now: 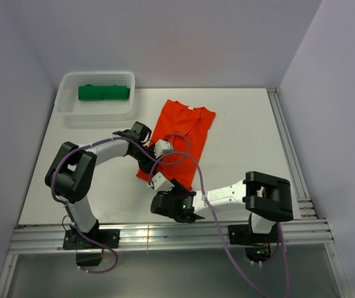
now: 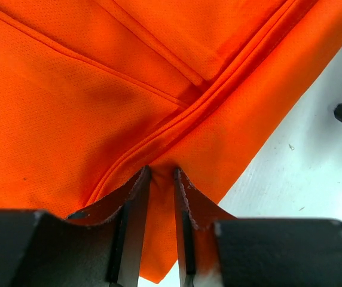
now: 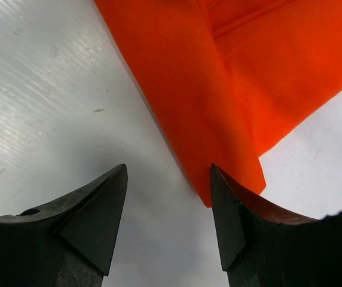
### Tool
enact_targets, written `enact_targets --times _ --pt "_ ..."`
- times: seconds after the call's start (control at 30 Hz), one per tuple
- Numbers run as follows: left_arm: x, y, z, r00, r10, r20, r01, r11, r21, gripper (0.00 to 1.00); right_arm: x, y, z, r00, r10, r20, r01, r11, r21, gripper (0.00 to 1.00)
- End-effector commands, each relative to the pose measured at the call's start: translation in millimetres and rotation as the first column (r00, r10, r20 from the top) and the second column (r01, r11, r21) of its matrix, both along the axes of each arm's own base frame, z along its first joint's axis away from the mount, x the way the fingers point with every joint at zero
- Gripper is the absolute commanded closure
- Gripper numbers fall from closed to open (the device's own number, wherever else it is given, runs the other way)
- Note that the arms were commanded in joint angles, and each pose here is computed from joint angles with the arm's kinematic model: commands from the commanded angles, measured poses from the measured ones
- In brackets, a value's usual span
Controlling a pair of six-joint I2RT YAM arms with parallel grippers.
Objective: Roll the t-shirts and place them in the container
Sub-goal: Roll the tshirt
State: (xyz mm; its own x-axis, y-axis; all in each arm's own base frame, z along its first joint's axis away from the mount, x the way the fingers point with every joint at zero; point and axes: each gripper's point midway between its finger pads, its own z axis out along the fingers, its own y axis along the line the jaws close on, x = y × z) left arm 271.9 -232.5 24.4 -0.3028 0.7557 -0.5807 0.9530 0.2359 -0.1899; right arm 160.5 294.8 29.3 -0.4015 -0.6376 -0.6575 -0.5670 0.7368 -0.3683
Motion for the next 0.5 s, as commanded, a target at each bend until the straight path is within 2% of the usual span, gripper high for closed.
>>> enact_targets --times 0.0,0.47 --pt "4.8 4.6 -8.4 1.0 0.018 0.012 -0.019 0.998 0.055 0.7 8.5 1.3 7.5 0.998 -0.027 0.06 0.029 0.999 -0.03 0.35" --pt "-1.8 34.8 -25.6 0.998 -0.053 0.043 0.044 0.98 0.195 0.71 16.0 -1.1 -8.6 0.995 -0.031 0.093 0.051 0.974 -0.221 0.33"
